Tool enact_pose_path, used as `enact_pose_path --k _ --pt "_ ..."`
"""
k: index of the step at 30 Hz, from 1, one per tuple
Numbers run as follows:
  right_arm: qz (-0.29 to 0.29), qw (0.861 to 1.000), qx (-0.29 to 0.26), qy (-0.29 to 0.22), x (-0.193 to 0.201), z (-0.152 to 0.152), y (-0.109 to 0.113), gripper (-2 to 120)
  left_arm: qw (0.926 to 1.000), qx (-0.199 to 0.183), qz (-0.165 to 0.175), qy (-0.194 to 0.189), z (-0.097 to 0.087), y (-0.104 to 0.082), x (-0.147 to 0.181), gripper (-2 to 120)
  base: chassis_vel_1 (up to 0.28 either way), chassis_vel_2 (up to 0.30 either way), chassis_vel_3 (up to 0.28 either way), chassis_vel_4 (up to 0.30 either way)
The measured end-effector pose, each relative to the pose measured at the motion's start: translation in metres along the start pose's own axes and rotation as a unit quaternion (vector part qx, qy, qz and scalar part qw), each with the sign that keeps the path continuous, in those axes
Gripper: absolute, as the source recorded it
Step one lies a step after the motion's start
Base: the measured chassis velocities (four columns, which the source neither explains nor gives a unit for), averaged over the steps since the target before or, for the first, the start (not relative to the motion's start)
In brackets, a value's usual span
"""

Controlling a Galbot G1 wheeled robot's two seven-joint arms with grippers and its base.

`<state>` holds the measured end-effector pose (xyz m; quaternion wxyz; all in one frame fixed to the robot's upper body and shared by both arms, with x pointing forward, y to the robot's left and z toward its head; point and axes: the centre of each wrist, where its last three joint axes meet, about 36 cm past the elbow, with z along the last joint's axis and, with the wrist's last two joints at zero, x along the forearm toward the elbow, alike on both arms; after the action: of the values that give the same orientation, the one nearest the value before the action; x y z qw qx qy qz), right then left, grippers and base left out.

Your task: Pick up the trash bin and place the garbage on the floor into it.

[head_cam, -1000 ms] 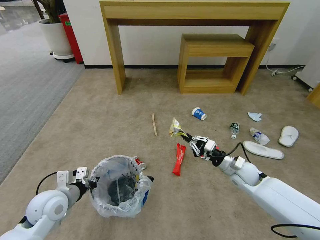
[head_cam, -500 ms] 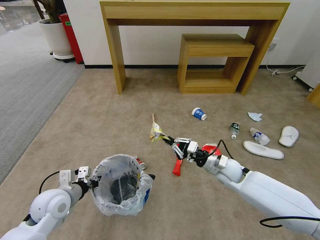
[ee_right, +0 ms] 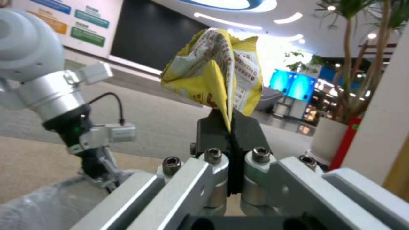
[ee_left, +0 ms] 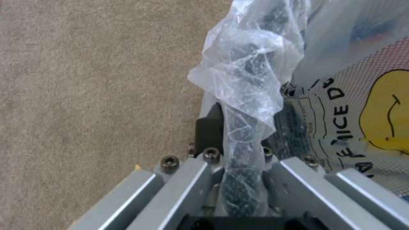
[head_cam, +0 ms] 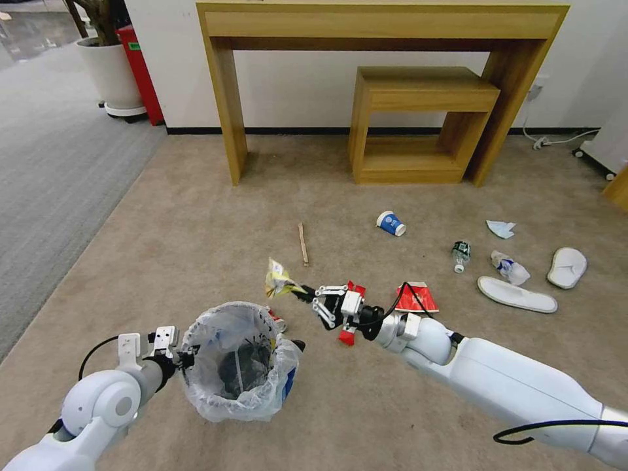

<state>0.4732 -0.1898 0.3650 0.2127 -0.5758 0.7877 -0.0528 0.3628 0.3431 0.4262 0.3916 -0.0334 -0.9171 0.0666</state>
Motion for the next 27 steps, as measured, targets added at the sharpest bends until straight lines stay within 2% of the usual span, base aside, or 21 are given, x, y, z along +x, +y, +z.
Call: enact_pose_path --k 27 --pt "-0.055 0.997 -0.038 -0.026 -0.057 0.003 0.040 0 1.0000 0.002 0.002 -0.002 -0.001 0.001 -0.009 0 0.000 0.000 0.000 0.000"
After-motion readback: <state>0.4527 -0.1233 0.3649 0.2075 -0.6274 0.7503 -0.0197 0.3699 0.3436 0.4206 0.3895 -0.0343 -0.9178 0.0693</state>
